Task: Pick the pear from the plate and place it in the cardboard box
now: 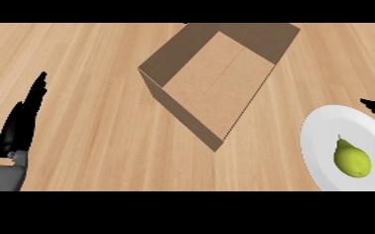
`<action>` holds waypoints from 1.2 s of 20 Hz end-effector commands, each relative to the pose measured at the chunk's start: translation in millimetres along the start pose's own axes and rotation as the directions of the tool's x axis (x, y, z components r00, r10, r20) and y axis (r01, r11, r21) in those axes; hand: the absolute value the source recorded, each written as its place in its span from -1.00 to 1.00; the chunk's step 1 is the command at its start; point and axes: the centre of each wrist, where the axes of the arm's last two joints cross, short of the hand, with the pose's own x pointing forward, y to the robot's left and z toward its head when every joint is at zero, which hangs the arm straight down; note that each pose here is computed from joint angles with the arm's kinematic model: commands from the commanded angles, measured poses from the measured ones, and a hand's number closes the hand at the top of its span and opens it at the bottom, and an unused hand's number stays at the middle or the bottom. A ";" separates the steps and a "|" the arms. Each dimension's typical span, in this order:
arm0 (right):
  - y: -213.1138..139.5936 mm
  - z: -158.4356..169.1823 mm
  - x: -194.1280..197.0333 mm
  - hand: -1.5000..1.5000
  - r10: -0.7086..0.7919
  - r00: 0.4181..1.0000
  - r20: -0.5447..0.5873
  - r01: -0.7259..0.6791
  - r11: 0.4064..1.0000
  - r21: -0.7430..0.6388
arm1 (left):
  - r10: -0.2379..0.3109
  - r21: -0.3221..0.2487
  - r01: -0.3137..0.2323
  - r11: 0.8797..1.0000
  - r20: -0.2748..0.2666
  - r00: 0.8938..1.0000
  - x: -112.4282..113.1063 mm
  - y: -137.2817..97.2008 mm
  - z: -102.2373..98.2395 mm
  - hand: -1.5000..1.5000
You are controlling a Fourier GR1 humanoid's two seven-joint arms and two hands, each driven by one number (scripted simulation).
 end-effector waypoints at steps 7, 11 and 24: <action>-6.9 -44.0 25.5 -1.00 0.191 0.980 -0.048 -0.158 0.909 0.385 | -0.014 -0.008 0.014 1.000 0.002 1.000 -2.8 -15.2 -1.3 0.00; 10.4 -69.3 18.4 -1.00 0.193 0.980 -0.050 -0.153 0.890 0.430 | -0.001 -0.004 0.001 1.000 0.003 1.000 -0.9 4.3 -2.8 0.00; 4.4 -105.3 29.0 -1.00 0.279 0.960 -0.030 -0.232 0.848 0.477 | -0.006 0.012 0.006 1.000 -0.024 1.000 -12.2 6.1 -7.6 0.00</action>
